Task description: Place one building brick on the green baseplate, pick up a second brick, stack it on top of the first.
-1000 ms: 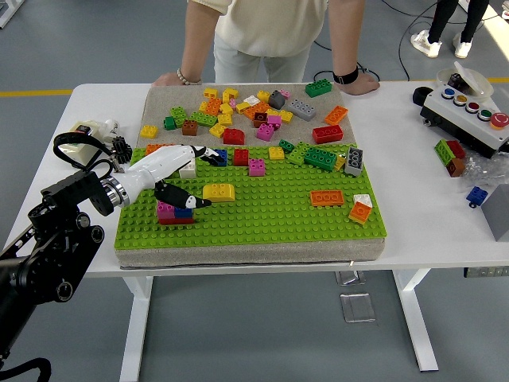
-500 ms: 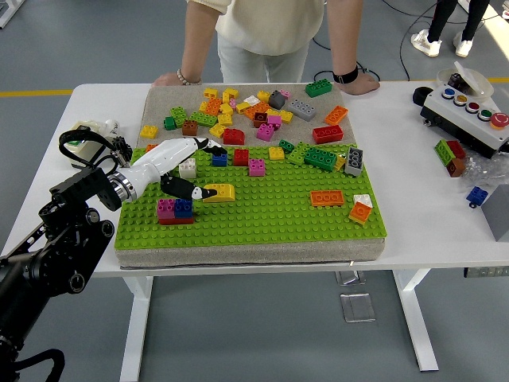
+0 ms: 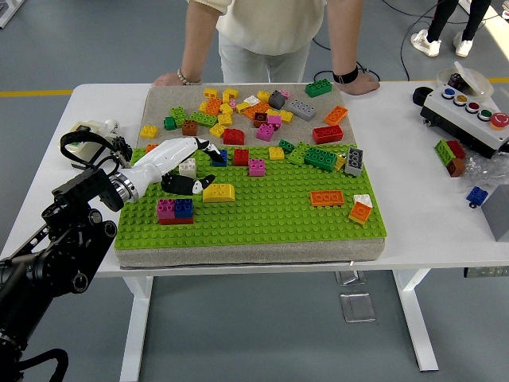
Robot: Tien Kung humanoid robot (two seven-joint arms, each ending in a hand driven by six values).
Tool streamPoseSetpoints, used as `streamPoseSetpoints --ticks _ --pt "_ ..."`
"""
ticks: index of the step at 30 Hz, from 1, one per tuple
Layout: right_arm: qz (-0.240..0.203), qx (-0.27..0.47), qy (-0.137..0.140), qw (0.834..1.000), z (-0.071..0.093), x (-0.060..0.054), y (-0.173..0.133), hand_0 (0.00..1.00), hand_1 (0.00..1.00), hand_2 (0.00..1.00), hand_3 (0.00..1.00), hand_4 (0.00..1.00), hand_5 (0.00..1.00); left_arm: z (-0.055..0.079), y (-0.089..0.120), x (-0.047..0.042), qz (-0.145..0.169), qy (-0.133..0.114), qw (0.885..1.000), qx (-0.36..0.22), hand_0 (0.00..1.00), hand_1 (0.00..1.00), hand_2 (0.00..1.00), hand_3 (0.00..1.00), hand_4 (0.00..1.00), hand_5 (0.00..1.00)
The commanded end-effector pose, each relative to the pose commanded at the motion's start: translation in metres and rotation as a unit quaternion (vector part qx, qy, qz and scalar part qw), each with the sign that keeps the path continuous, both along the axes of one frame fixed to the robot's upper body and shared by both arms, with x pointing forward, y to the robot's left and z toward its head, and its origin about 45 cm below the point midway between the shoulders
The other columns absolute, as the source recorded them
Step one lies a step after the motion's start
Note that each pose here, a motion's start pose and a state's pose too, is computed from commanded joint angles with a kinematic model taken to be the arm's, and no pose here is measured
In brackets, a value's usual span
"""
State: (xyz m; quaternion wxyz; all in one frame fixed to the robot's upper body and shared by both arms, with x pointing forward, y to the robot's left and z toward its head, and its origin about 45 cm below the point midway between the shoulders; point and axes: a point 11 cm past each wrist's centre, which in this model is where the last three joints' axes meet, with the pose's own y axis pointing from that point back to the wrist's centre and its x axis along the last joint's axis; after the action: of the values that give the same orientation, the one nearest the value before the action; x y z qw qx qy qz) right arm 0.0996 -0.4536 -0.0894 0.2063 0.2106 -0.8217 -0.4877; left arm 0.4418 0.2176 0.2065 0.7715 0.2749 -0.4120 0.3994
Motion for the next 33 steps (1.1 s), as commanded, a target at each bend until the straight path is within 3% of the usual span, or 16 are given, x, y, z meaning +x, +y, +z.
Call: streamPoseSetpoints --ticks 2,3,8,9,20,33 --pt "0.0 0.0 0.0 1.0 0.0 0.0 0.0 0.741 0.66 0.713 0.602 0.922 0.504 -0.001 -0.001 -0.0002 -0.001 0.005 1.0 0.0 0.814 0.744 0.663 0.625 0.665 0.068" --pt "0.0 0.0 -0.001 1.0 0.0 0.0 0.0 0.741 0.66 0.713 0.602 0.922 0.504 -0.002 -0.001 -0.0004 -0.002 0.01 1.0 0.0 0.837 0.766 0.734 0.708 0.803 0.107" --pt "-0.001 -0.001 -0.001 1.0 0.0 0.001 0.0 0.741 0.66 0.713 0.602 0.922 0.504 -0.007 -0.004 -0.001 -0.003 0.022 1.0 0.002 0.837 0.766 0.734 0.708 0.803 0.107" --pt "-0.001 -0.001 -0.001 1.0 0.0 0.001 0.0 0.741 0.66 0.712 0.603 0.922 0.504 -0.008 -0.004 -0.001 -0.003 0.023 1.0 0.002 0.847 0.774 0.746 0.733 0.842 0.116" --pt "0.004 -0.002 0.001 1.0 0.001 0.001 -0.001 0.741 0.66 0.713 0.603 0.922 0.504 -0.023 -0.008 -0.0021 0.004 0.032 0.999 0.007 0.848 0.772 0.743 0.728 0.838 0.115" --pt "0.009 -0.003 0.001 1.0 0.001 0.003 0.0 0.741 0.66 0.713 0.605 0.922 0.503 -0.031 -0.009 0.0027 0.011 0.02 0.999 0.024 0.835 0.761 0.715 0.699 0.834 0.14"
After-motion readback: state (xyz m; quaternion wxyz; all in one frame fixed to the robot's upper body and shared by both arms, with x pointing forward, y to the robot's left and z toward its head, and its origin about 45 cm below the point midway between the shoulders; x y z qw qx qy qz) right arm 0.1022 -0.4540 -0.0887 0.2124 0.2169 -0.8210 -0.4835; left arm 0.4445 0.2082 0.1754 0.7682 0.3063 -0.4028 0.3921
